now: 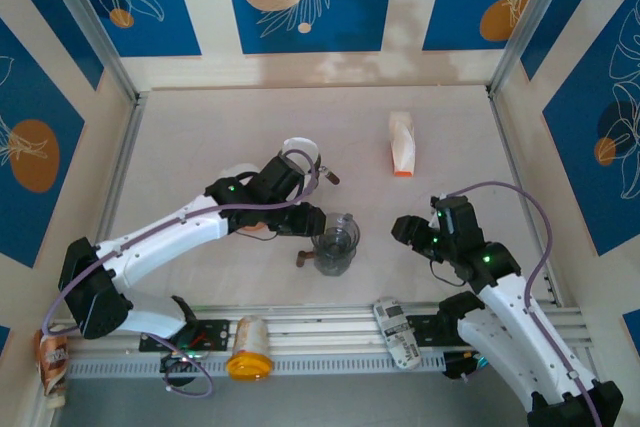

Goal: Place the coffee filter in the dripper

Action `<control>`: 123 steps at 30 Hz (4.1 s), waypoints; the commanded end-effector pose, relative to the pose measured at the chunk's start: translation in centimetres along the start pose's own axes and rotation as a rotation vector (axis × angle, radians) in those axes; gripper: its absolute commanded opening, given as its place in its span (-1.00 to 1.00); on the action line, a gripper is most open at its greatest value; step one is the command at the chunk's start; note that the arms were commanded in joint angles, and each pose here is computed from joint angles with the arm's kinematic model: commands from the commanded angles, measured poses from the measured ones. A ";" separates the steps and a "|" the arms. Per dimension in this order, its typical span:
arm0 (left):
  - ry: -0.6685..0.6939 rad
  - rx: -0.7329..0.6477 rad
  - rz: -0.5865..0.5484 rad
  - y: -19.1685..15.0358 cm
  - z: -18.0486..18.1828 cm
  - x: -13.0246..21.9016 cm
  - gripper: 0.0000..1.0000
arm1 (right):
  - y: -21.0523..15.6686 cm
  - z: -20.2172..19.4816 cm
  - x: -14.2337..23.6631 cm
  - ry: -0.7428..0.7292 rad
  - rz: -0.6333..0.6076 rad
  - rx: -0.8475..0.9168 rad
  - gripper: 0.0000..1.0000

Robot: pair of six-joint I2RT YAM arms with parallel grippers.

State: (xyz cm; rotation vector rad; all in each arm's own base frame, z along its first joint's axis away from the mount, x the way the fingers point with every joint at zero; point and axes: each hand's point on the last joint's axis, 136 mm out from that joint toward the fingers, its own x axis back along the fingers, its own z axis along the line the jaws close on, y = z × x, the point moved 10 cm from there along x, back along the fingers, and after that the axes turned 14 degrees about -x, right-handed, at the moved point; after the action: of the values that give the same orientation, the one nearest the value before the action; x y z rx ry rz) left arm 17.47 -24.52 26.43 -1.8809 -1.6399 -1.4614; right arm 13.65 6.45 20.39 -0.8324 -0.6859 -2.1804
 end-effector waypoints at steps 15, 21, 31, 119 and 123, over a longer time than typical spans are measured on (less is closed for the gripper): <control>0.058 -0.089 -0.010 0.3 -0.2 0.1 -0.06 | -1.9 0.2 -0.8 0.011 0.151 0.092 0.11; 0.108 -0.109 0.030 0.0 0.3 -0.6 -0.19 | -1.9 0.2 -0.8 0.006 0.143 0.091 0.12; 0.087 -0.119 0.020 0.4 -0.2 -0.7 -0.75 | -1.8 0.1 -0.8 -0.008 0.132 0.091 0.13; -0.038 -0.202 -0.532 -3.7 0.5 7.1 1.00 | 23.7 11.8 -16.9 -0.375 -0.154 0.042 -0.48; -0.036 -0.196 -0.530 -3.9 0.6 7.0 1.00 | 23.4 11.5 -17.0 -0.387 -0.146 0.050 -0.66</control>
State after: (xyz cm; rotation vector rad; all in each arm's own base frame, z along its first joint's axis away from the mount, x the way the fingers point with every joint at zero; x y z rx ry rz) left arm 13.87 -18.61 29.96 -1.6283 -2.1762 -1.8580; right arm 44.71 6.37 20.98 -1.2076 -0.9957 -2.1559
